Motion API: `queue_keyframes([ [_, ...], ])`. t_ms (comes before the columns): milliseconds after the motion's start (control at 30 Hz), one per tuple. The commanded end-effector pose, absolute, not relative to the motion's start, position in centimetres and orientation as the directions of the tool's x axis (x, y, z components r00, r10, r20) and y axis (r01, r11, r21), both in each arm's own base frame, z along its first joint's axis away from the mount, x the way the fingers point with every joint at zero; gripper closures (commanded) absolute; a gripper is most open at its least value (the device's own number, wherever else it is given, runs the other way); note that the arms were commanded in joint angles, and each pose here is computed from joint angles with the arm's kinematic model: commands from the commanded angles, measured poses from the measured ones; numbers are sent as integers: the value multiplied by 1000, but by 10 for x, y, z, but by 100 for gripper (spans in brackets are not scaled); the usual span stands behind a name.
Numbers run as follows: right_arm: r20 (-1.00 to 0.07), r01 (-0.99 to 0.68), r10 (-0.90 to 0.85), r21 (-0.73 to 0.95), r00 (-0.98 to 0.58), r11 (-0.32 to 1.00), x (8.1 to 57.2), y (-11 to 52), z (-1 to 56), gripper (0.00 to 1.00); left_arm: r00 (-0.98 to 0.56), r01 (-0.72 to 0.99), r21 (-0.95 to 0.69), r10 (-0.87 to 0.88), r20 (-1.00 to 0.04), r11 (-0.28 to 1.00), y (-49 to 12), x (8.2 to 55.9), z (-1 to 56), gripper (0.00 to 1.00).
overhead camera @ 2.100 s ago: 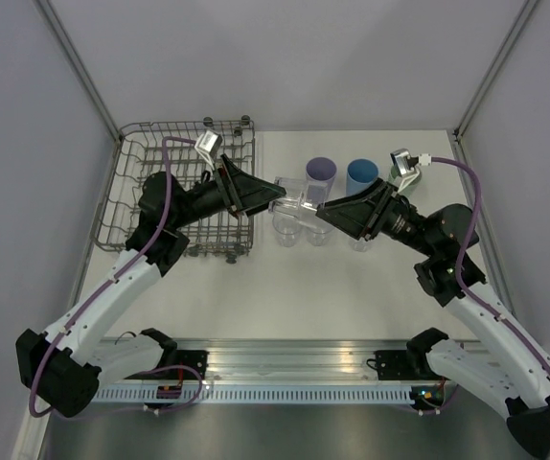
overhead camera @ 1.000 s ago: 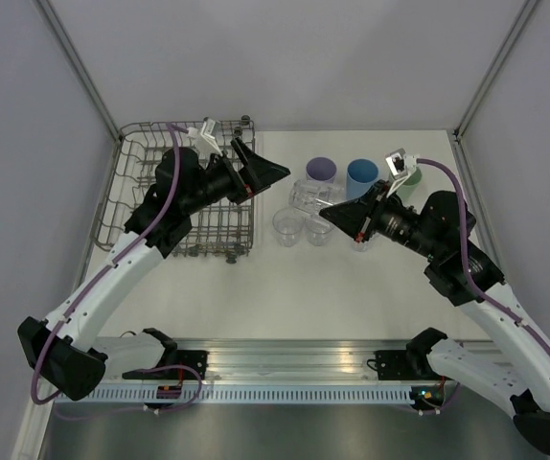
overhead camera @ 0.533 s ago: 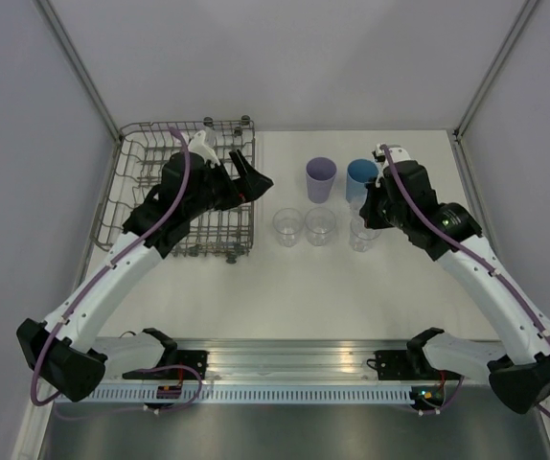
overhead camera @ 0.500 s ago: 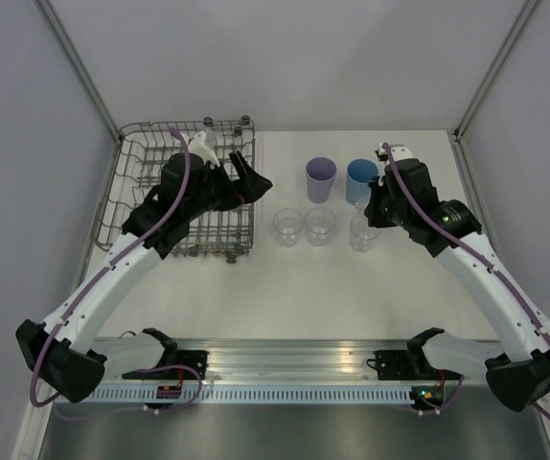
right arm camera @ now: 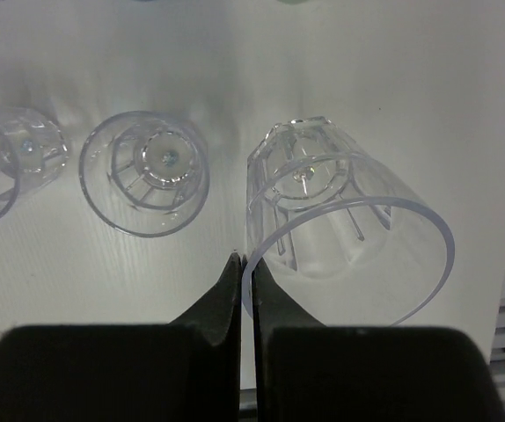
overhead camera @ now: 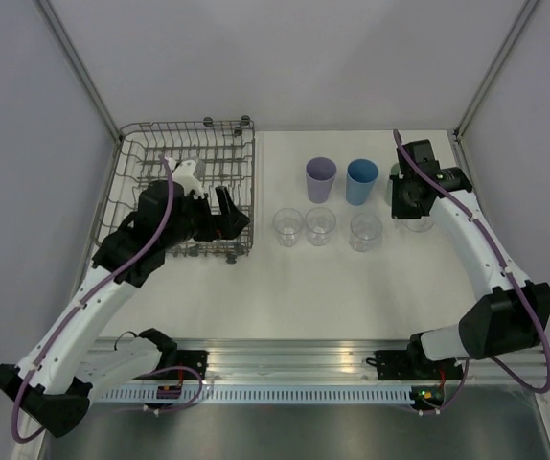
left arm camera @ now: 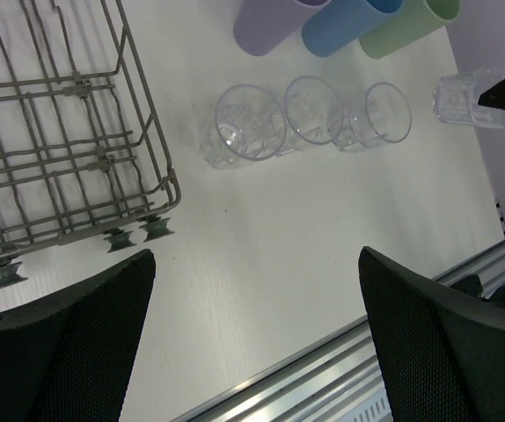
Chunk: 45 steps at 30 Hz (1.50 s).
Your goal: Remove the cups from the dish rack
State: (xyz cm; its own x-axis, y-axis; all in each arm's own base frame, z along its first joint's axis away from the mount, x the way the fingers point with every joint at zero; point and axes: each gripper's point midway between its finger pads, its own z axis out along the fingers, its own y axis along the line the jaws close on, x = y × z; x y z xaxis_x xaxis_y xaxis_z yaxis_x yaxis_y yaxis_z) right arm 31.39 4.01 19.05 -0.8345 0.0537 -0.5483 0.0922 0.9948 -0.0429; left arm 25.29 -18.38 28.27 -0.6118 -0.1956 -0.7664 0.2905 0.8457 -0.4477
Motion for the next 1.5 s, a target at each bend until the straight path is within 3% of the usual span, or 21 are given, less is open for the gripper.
queue_keyframes([
  [0,-509,88,40,-71,-860,994,321,31,188,100,-588,326,-344,-96,-803,880,-160,232,277,0],
  [467,-340,121,85,-86,-936,989,345,17,112,100,-557,383,-259,-2,-831,887,-144,212,243,0],
  [800,-306,114,84,-81,-948,990,349,20,91,87,-558,385,-260,-1,-830,886,-146,214,240,0],
  [1267,-285,108,79,-85,-955,991,335,18,92,86,-562,380,-254,5,-827,889,-145,216,238,0],
  [1467,-325,128,89,-100,-941,987,336,14,110,78,-568,375,-252,6,-823,892,-145,217,236,0],
])
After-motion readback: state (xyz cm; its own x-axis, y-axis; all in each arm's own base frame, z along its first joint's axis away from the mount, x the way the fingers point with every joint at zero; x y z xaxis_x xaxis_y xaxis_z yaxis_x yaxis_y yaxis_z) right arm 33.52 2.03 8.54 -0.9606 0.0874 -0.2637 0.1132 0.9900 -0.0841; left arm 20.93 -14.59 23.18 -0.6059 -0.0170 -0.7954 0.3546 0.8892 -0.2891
